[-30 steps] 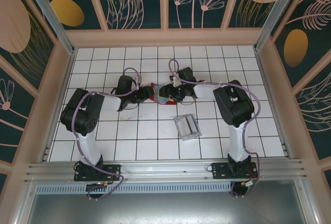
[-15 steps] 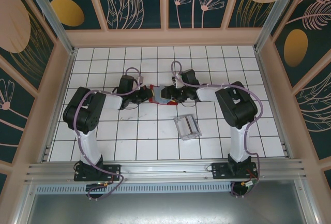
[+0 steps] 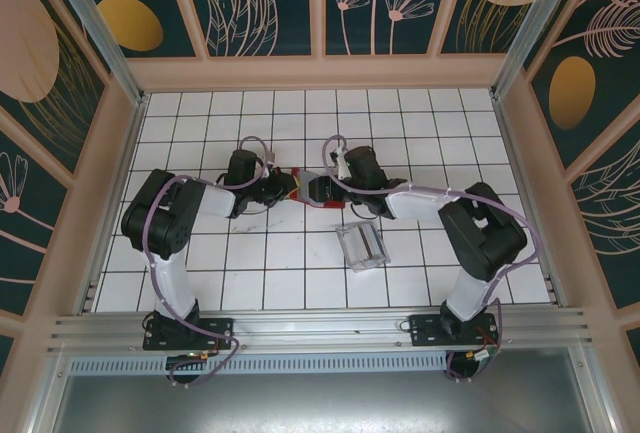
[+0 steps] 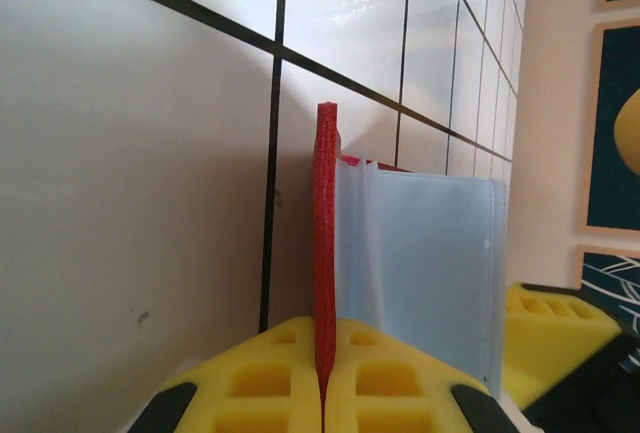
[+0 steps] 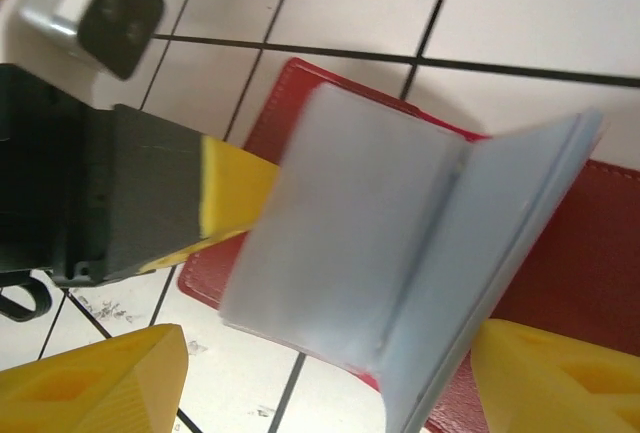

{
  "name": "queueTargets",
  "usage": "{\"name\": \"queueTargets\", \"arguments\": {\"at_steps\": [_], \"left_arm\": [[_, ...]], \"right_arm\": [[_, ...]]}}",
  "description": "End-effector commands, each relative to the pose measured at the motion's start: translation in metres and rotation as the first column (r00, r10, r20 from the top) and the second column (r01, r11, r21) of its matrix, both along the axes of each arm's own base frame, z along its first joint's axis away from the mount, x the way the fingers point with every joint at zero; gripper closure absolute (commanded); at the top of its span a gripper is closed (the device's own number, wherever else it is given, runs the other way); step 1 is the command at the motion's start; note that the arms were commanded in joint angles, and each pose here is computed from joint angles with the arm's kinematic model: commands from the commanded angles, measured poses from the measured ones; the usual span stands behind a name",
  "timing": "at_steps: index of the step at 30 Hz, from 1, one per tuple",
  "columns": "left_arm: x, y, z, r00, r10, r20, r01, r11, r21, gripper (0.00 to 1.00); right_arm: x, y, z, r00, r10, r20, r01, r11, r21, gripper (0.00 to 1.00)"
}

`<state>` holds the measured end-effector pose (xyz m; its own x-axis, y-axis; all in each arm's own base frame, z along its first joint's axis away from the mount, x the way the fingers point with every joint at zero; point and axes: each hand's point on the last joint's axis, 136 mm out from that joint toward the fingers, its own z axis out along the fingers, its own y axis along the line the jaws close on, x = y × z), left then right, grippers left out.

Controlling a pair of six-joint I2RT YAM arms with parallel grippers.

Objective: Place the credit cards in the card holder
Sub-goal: Open the card holder at the center of the table.

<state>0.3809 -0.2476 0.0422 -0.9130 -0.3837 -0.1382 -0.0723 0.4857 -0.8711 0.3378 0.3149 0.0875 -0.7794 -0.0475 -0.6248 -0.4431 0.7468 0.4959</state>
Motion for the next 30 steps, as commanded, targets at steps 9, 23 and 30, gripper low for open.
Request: {"name": "queueTargets", "arguments": {"at_steps": [9,23,30], "left_arm": [[0.002,0.001,0.020,0.999,0.029,0.013,-0.028,0.998,-0.051,1.00],[0.002,-0.004,0.028,0.999,0.040,-0.010,-0.041,0.991,-0.124,1.00],[0.001,-0.004,0.028,0.999,0.038,-0.010,-0.038,0.991,-0.126,1.00]], "right_arm": [[-0.006,-0.020,0.043,0.970,-0.037,0.241,0.040,0.999,-0.005,0.27],[0.002,0.035,-0.018,0.987,0.147,0.068,-0.139,0.984,-0.110,0.18],[0.022,0.008,-0.035,0.999,-0.003,0.052,0.013,0.983,-0.181,0.19]]}}
